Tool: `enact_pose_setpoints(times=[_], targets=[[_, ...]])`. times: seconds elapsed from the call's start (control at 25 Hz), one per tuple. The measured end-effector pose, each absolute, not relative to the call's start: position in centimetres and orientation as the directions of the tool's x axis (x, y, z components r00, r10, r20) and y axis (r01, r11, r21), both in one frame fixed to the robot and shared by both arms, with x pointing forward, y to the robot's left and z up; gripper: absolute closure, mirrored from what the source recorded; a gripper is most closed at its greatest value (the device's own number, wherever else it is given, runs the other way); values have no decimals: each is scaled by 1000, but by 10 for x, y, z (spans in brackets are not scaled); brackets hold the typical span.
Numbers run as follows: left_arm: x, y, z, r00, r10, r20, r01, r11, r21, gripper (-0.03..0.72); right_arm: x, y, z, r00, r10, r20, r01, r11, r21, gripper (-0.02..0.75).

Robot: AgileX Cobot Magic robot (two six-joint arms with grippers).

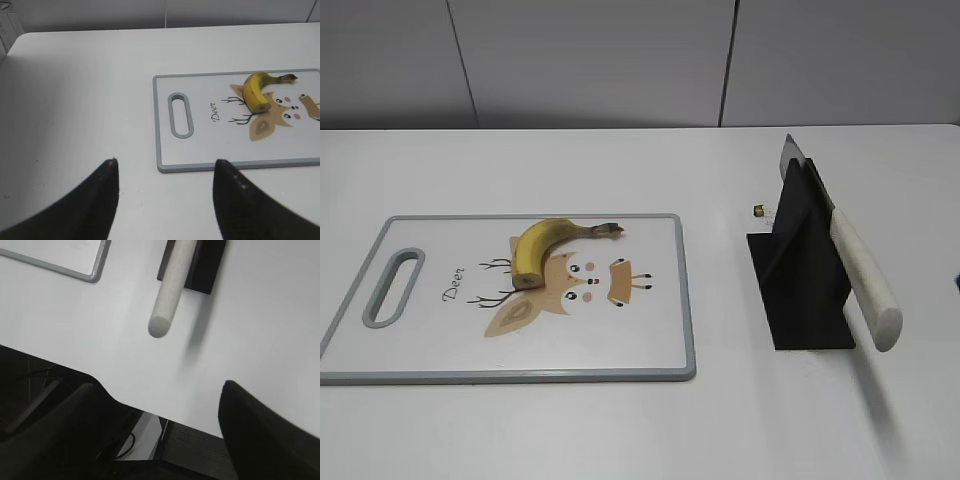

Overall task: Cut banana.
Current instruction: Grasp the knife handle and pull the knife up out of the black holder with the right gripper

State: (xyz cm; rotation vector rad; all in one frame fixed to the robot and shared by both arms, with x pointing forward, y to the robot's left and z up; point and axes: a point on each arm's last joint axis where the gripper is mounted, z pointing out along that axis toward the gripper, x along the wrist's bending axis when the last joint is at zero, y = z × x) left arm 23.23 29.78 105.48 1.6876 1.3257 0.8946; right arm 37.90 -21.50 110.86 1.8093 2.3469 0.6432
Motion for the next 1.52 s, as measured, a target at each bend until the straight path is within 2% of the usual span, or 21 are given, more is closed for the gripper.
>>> enact_pose_setpoints(times=[0.32,0.6,1.0,1.24,1.52], targets=[[232,298,1055,203,978,55,417,-137,899,112,438,-186,1098,-254,955,154,938,204,281,167],[232,298,1055,203,978,55,417,-137,899,112,477,-192,1064,-177,972,152,975,151,165,167],[232,298,1055,203,978,55,417,-137,899,112,493,-190,1044,-143,975,172,985,123,124,167],[232,298,1055,203,978,55,417,-137,899,112,489,-190,1017,-120,977,174,991,107,80,167],[232,298,1055,203,978,55,417,-137,899,112,494,-186,1002,-97,977,190,995,89,52,167]])
